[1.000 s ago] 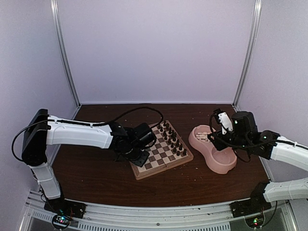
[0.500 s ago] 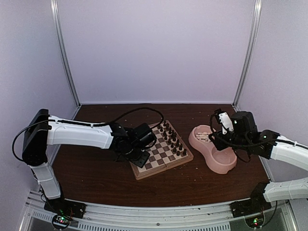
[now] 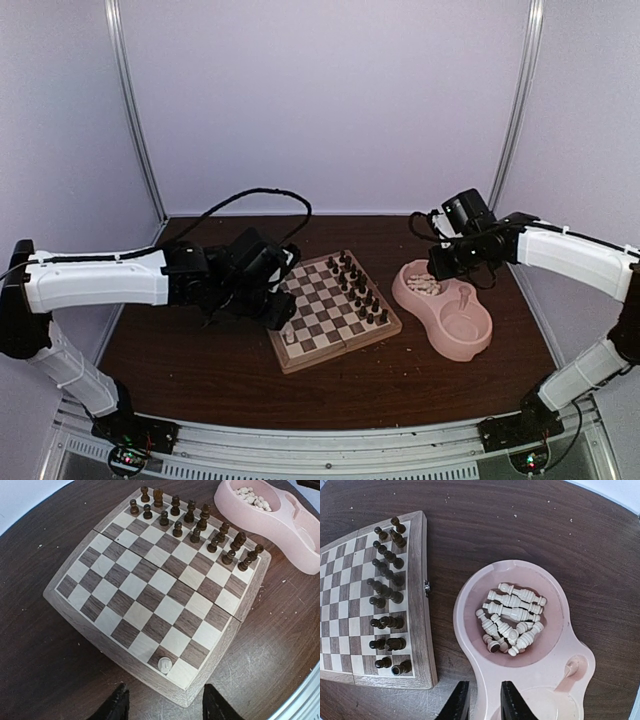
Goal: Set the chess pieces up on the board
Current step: Pick up the chess pile from the storage box.
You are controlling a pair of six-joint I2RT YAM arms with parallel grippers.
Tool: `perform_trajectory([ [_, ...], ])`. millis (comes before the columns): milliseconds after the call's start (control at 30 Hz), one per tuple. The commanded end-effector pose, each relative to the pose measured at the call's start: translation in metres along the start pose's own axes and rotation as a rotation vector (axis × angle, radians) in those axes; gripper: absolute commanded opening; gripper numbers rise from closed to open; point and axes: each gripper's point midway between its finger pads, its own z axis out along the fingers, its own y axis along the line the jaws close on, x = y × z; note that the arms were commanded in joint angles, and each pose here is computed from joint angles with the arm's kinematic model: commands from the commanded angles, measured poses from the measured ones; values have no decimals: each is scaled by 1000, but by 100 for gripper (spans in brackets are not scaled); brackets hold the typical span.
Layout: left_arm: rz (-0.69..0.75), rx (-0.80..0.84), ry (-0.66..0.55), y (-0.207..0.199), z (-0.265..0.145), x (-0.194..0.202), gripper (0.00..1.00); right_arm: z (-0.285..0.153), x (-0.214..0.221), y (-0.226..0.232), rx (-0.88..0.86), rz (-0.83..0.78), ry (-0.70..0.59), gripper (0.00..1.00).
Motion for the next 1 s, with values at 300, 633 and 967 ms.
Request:
perform_trajectory([
  [300,43,26,-194,16,-46,-14,54,64,-4,-11,73,-138,178,25],
  [633,84,-49,-191,28,-58,-23,54,96,-5,-33,191,-171,255,25],
  [967,68,-54,-203,28,-61,-28,54,107,11,-42,168,-63,318,27],
])
